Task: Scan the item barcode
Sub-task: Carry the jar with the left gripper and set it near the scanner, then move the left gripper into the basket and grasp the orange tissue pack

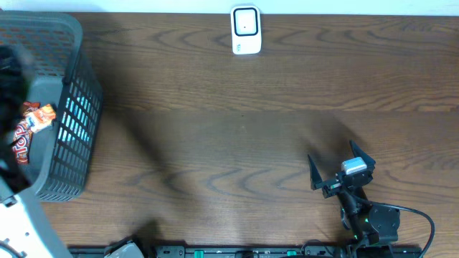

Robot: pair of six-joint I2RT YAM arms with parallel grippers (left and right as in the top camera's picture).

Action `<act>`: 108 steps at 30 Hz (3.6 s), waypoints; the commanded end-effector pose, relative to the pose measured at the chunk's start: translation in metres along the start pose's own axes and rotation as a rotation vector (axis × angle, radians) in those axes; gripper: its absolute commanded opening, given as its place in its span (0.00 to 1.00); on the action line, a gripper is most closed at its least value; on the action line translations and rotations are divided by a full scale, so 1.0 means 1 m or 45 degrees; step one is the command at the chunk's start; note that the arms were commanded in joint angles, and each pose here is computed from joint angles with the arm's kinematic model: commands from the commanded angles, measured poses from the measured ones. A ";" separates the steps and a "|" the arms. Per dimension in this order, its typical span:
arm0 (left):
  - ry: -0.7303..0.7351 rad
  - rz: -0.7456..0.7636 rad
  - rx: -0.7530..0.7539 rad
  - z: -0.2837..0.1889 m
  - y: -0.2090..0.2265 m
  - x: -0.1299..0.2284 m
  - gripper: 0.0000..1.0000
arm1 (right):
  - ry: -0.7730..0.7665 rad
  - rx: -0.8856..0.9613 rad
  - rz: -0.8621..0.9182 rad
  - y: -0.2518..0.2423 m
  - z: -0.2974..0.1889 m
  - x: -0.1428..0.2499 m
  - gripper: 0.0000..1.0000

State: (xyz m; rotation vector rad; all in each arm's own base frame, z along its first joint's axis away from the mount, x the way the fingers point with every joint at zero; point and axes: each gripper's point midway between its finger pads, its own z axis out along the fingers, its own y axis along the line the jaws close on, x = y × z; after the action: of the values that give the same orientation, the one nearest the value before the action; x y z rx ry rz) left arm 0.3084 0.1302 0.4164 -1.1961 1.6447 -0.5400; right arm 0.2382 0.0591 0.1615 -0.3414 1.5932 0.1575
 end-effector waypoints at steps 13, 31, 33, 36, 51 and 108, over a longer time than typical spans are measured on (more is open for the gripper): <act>0.602 0.436 -0.357 0.127 -0.001 0.265 0.66 | 0.001 -0.007 -0.009 0.002 0.000 0.001 0.99; 0.908 0.482 -1.145 0.174 0.172 0.424 0.66 | 0.001 -0.007 -0.009 0.002 0.000 0.001 0.99; 0.941 0.431 -1.177 0.172 0.178 0.433 0.66 | 0.001 -0.007 -0.009 0.002 0.000 0.001 0.99; 0.937 0.306 -1.226 0.168 0.179 0.441 0.66 | 0.001 -0.007 -0.009 0.002 0.000 0.001 0.99; 0.918 -0.111 -1.271 0.167 0.162 0.467 0.90 | 0.001 -0.007 -0.009 0.002 0.000 0.001 0.99; 0.044 0.789 -0.959 0.113 0.164 -0.051 0.99 | 0.001 -0.007 -0.009 0.002 0.000 0.001 0.99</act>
State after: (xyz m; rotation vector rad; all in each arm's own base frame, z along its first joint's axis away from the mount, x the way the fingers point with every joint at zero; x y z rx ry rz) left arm 0.3280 0.2580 0.2801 -1.1426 2.1246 0.4623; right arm 0.2383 0.0588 0.1614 -0.3397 1.5939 0.1557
